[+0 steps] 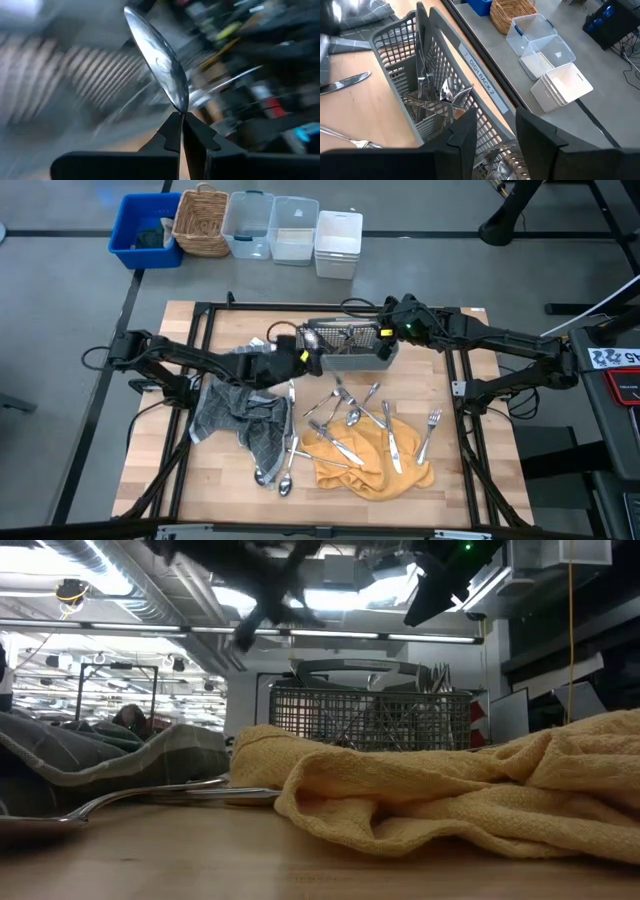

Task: Sort silverware
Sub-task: Put the silver spoon into the gray utensil holder

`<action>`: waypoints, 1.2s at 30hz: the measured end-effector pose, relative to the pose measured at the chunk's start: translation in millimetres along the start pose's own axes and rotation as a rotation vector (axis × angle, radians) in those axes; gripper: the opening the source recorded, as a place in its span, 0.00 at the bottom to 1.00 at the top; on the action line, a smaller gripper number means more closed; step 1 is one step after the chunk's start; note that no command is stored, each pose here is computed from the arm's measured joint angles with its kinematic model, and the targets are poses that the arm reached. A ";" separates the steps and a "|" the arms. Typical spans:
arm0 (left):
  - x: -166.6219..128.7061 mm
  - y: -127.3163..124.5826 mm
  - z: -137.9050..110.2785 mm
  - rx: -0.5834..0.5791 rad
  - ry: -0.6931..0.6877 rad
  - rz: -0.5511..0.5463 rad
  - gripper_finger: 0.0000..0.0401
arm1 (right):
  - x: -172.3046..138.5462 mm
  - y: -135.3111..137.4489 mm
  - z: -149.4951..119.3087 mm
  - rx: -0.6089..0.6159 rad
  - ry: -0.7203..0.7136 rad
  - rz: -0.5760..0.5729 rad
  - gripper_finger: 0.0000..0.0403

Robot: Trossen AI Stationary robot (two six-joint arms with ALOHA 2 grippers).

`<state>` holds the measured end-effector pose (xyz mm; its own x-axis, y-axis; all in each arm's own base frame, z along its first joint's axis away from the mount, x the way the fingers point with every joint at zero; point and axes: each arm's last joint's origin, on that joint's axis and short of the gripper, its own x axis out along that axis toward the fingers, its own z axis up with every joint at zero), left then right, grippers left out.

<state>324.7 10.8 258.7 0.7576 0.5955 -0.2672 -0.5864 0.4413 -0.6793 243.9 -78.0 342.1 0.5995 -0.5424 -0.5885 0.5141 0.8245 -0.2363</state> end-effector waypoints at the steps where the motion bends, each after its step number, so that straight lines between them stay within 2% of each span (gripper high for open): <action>1: 2.4 -4.4 4.7 0.043 -0.041 -0.043 0.00 | -0.7 -0.3 0.1 0.001 -0.002 0.000 0.34; 5: 7.3 -11.8 21.6 0.135 -0.162 -0.122 0.00 | -7.1 -2.7 0.7 0.011 -0.021 0.000 0.34; 12: 26.7 -3.1 43.0 0.267 -0.299 -0.107 0.00 | -23.4 -9.2 1.7 0.031 -0.072 0.000 0.34; 15: 42.5 -1.8 44.0 0.324 -0.325 -0.163 0.00 | -29.9 -11.8 2.2 0.041 -0.096 -0.001 0.34; 18: 61.0 -4.3 38.3 0.427 -0.320 -0.210 0.00 | -34.1 -13.4 2.2 0.045 -0.108 -0.001 0.34; 26: 96.6 -14.1 18.3 0.831 -0.304 -0.248 0.00 | -36.4 -14.3 2.1 0.048 -0.115 -0.001 0.34; 31: 114.0 -8.2 1.6 0.932 -0.265 -0.241 0.00 | -36.4 -14.2 2.1 0.048 -0.115 0.002 0.34; 36: 125.5 3.3 -14.4 0.958 -0.218 -0.222 0.00 | -36.4 -13.5 2.1 0.046 -0.115 0.027 0.34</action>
<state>422.0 77.3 213.1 0.8652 0.5015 -0.0051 -0.4940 0.8540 0.1634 216.4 -69.8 368.4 0.6784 -0.5376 -0.5008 0.5233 0.8320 -0.1842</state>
